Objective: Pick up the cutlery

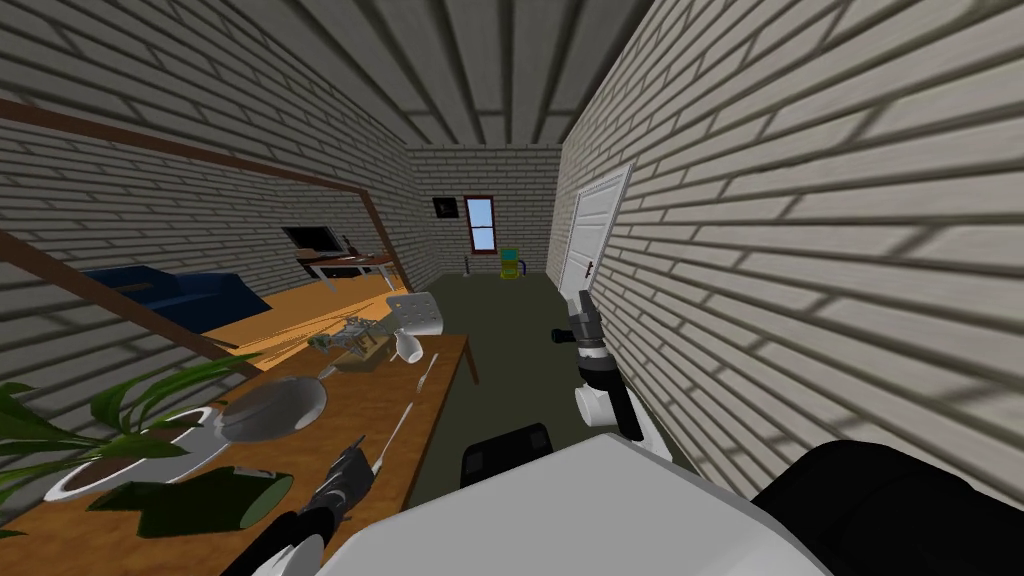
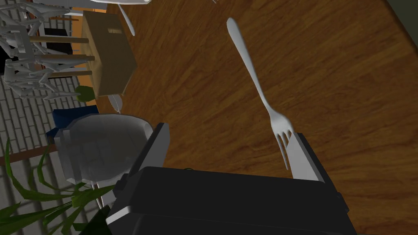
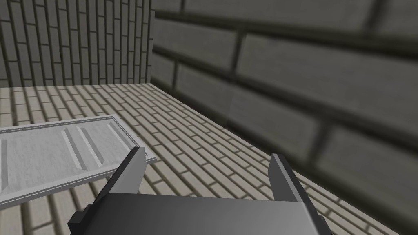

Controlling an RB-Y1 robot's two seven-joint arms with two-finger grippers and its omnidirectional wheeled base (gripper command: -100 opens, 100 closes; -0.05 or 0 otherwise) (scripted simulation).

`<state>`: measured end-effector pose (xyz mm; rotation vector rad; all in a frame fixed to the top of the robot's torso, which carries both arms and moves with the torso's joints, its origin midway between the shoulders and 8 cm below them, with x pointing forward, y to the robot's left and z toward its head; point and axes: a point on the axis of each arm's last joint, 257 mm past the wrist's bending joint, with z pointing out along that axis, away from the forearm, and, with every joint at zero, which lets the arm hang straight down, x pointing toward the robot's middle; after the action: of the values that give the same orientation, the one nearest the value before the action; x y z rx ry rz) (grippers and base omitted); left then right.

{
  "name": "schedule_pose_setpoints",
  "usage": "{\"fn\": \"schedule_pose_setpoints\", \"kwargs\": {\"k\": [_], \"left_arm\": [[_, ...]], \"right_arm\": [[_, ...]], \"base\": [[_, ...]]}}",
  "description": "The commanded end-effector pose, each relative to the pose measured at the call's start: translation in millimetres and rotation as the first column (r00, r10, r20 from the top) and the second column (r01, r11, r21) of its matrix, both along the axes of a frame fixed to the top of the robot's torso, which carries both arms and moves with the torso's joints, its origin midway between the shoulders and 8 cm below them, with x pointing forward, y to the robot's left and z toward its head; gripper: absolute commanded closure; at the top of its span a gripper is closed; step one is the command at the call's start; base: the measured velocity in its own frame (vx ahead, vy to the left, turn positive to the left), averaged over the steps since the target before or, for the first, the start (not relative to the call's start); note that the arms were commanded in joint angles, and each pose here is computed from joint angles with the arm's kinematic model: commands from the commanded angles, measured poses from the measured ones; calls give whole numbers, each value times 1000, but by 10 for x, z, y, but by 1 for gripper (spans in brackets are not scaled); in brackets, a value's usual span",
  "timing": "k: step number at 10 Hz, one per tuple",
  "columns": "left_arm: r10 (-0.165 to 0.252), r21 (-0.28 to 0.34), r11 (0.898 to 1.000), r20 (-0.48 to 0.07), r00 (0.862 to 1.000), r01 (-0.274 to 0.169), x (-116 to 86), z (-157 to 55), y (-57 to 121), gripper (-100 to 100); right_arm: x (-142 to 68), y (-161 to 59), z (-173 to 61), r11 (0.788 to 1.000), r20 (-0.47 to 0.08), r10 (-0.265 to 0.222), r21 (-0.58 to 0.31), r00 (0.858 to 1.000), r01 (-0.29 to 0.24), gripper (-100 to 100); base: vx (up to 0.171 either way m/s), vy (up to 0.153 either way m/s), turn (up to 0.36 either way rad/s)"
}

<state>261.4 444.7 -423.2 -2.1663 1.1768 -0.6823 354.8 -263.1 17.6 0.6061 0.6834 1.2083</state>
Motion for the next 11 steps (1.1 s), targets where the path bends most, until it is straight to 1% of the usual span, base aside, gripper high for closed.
{"fn": "schedule_pose_setpoints", "kwargs": {"k": [1,2,3,4,5,6,7,8,9,10,11], "left_arm": [[47,-29,998,-60,997,-49,-184,-164,117,-100],[45,-38,998,-83,996,-48,-227,-206,93,-100],[86,-60,994,-134,987,-95,-424,-336,199,-100],[85,-65,993,-148,985,-95,-451,-358,183,-100],[127,-81,986,-189,974,-144,-638,-461,292,-100],[124,-87,986,-206,971,-145,-672,-487,271,-100],[165,-101,976,-248,955,-195,-866,-582,369,-100],[161,-110,974,-269,949,-197,-911,-611,340,-100],[202,-119,961,-307,930,-248,-1101,-689,433,-100],[197,-127,960,-326,925,-249,-1143,-714,403,-100],[232,-140,943,-374,898,-302,-1360,-795,463,-100]], "right_arm": [[0,0,0,1000,0,0,0,1000,0,0],[0,0,0,1000,0,0,0,1000,0,0],[0,0,0,1000,0,0,0,1000,0,0],[0,0,0,1000,0,0,0,1000,0,0],[0,0,0,1000,0,0,0,1000,0,0],[0,0,0,1000,0,0,0,1000,0,0],[0,0,0,1000,0,0,0,1000,0,0],[0,0,0,1000,0,0,0,1000,0,0],[0,0,0,1000,0,0,0,1000,0,0],[0,0,0,1000,0,0,0,1000,0,0],[0,0,0,1000,0,0,0,1000,0,0]], "base": [[104,3,-87],[88,2,-47],[109,-21,-74],[93,-15,-28],[99,-6,-48],[82,0,-36],[99,16,-69],[91,11,-25],[103,-5,-39],[96,-12,-28],[118,-5,-50]]}}
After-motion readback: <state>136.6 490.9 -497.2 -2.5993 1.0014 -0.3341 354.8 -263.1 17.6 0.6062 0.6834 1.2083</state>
